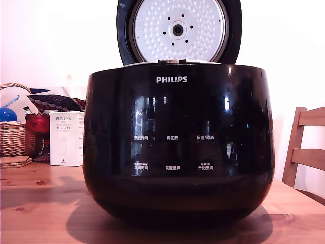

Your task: Close the rice cooker by pressing the lid down with medium force

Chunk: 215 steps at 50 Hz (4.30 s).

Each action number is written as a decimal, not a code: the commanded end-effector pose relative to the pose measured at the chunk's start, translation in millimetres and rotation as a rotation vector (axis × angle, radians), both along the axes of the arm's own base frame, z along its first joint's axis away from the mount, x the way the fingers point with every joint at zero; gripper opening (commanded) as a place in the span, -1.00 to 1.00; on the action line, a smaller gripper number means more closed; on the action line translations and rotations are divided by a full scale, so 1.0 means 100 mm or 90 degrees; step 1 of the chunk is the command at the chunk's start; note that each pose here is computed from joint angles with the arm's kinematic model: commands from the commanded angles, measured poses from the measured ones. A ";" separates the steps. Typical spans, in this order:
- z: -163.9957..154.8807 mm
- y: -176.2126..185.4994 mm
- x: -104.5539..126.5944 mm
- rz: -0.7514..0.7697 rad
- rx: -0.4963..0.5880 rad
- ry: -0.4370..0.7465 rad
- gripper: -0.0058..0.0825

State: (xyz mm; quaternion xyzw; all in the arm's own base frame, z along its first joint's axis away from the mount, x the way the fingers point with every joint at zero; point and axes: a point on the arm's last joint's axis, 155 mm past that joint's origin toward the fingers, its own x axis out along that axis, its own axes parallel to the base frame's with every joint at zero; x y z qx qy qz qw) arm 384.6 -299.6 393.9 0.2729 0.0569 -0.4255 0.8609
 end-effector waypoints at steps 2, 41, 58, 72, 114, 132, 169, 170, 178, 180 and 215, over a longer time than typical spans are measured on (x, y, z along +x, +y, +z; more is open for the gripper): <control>-0.42 -0.11 -0.07 -0.024 0.041 0.069 -0.92; -0.65 -0.26 -0.17 -0.056 0.058 0.116 -0.92; -1.05 -0.31 0.11 -0.019 0.094 0.138 -0.92; -1.06 -0.26 0.17 0.006 0.104 0.129 -0.92; -1.08 -0.31 -0.56 -0.038 0.061 0.379 -0.92; -1.03 -0.37 -0.60 -0.014 0.001 0.448 -0.92; -0.86 -0.51 -0.54 -0.010 -0.080 0.468 -0.92; -0.87 -0.51 -0.52 -0.006 -0.080 0.465 -0.92; -0.90 -0.53 -0.45 0.001 -0.094 0.458 -0.92; -0.93 -0.55 -0.43 0.001 -0.097 0.455 -0.92; -0.88 -0.31 -0.58 0.047 -0.244 0.365 -0.92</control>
